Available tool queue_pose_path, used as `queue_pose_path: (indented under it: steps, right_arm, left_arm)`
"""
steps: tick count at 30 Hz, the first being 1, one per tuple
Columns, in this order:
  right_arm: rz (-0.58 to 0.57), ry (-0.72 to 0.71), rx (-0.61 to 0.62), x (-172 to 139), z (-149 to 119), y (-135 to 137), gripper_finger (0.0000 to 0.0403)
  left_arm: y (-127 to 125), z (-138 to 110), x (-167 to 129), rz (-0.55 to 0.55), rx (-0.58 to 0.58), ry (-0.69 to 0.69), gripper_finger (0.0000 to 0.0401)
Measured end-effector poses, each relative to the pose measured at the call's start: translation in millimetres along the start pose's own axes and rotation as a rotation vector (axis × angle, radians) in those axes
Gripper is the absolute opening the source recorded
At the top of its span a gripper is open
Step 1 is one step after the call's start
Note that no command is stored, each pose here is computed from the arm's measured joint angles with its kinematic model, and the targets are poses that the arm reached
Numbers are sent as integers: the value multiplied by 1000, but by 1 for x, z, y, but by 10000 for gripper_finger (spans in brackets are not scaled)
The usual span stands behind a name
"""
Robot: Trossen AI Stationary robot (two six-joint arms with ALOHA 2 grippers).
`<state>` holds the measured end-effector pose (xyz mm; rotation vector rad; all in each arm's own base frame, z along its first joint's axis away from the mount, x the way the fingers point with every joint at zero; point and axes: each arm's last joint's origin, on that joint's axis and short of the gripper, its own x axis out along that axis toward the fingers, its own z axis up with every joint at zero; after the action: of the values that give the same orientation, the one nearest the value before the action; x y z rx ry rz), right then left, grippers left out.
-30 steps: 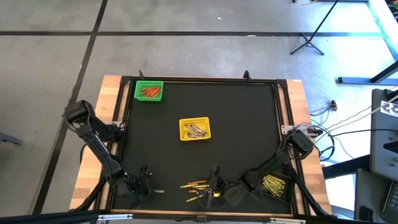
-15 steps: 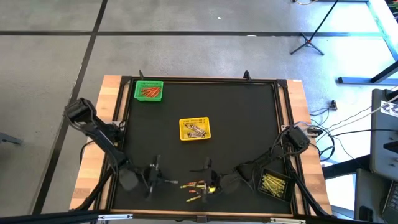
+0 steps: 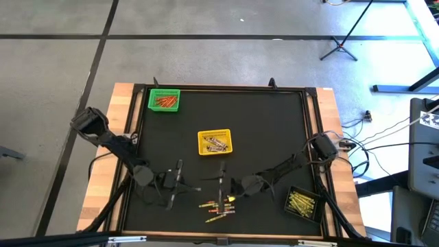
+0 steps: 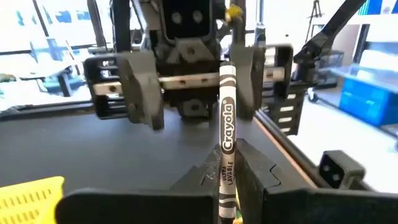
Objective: Sort crayons
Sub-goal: Put the black crayon into the yellow bin
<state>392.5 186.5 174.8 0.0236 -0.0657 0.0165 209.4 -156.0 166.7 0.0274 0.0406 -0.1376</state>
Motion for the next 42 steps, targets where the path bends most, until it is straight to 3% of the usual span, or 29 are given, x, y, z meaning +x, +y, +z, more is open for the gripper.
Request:
queue_pose_path:
  steps: [8, 15, 16, 22, 29, 34, 42]
  right_arm:
    - [68, -52, -31, 9, 5, -18, 195]
    - [80, -53, -134, 10, 6, -21, 27]
    - [80, -54, -160, 10, 7, -21, 17]
    - [-2, 44, -241, 8, 18, -29, 38]
    - [-102, 223, -317, 4, 37, -54, 15]
    - [-182, 378, -294, 1, 42, -86, 34]
    - [-274, 592, -198, -1, 27, -141, 13]
  left_arm:
    - [11, -2, 9, 55, 42, -35, 15]
    - [17, -1, 12, 76, 103, -48, 15]
    - [17, 0, 12, 79, 111, -50, 15]
    - [27, 0, 16, 138, 137, -41, 23]
    - [52, -8, 25, 242, 170, 42, 90]
    - [65, -17, 27, 287, 210, 139, 110]
    - [75, -30, 27, 341, 193, 254, 111]
